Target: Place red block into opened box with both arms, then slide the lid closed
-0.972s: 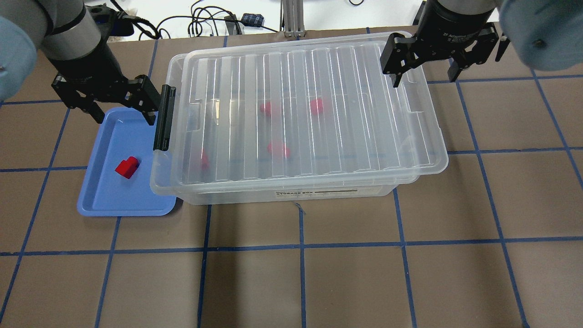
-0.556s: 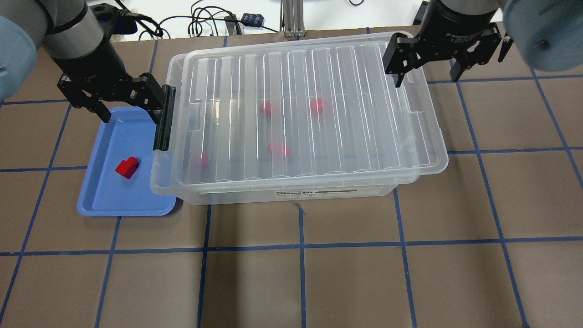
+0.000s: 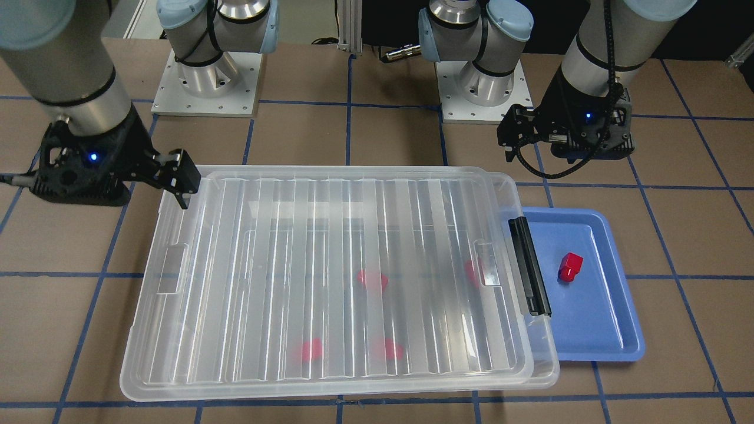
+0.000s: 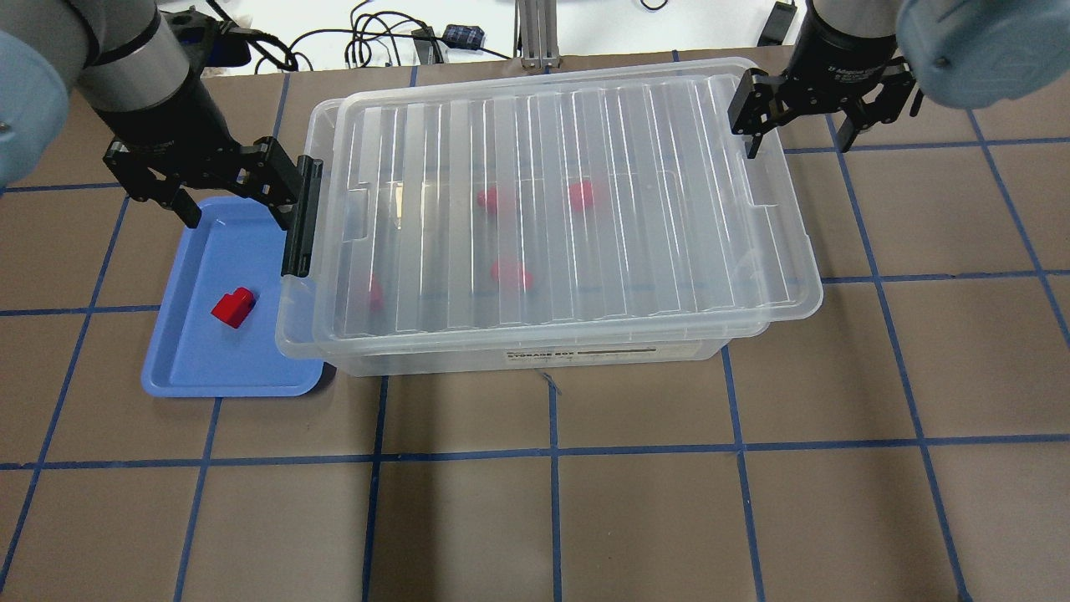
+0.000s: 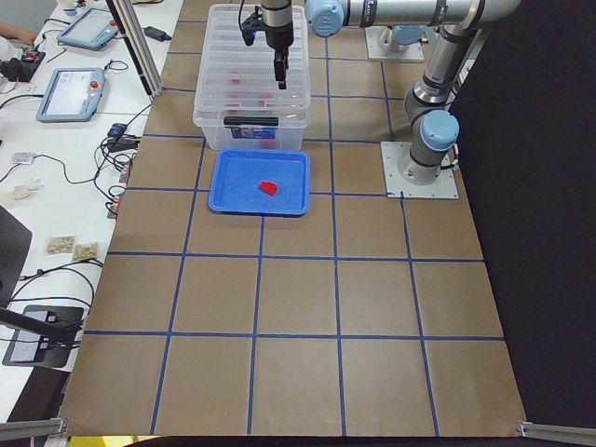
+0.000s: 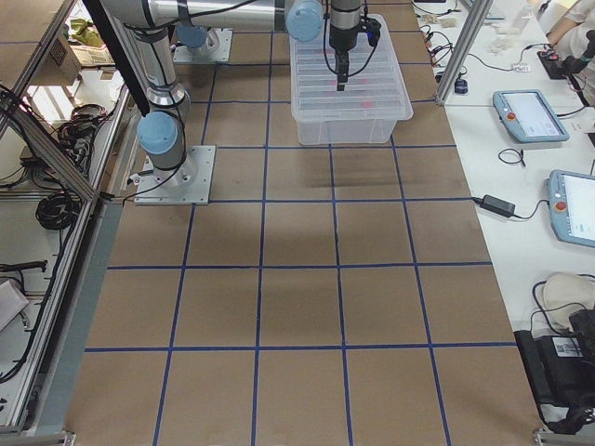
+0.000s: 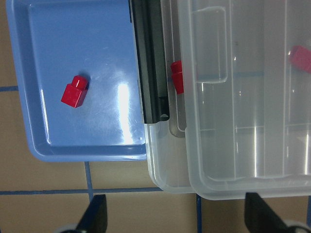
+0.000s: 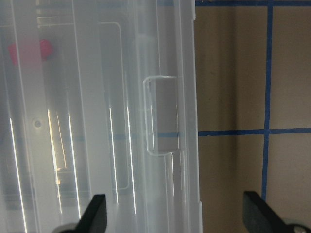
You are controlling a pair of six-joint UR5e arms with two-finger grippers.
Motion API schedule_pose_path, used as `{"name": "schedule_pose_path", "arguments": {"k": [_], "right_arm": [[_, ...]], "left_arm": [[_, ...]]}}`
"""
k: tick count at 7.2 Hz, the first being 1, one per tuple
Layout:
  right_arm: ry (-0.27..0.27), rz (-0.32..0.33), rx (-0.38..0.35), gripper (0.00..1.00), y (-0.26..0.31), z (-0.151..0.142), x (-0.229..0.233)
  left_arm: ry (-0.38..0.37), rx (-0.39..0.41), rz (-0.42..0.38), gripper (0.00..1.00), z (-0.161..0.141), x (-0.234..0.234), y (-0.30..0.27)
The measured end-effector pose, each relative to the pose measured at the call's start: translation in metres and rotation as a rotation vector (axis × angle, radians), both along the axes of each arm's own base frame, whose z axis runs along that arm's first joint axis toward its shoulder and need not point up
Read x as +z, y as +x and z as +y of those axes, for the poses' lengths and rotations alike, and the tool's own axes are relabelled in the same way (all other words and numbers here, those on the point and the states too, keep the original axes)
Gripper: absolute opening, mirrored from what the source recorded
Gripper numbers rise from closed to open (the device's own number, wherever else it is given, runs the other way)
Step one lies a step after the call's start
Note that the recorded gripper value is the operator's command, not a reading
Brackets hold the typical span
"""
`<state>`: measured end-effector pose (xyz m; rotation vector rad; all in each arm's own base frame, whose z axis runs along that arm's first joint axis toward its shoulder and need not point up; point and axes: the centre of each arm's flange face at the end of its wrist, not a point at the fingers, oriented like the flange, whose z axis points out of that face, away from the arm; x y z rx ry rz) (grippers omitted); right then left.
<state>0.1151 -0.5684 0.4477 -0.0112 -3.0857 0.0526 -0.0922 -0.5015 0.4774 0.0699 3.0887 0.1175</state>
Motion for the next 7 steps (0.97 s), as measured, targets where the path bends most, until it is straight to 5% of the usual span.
{"name": "schedule_pose_path", "arguments": {"k": [3, 7], "right_arm": [[0.006, 0.004, 0.064, 1.0, -0.015, -0.042, -0.054], [0.05, -0.005, 0.073, 1.0, -0.054, -0.059, -0.086]], "left_arm": [[0.001, 0.002, 0.001, 1.0, 0.0, 0.0, 0.001], [0.001, 0.005, 0.0, 1.0, 0.0, -0.001, 0.002]]}}
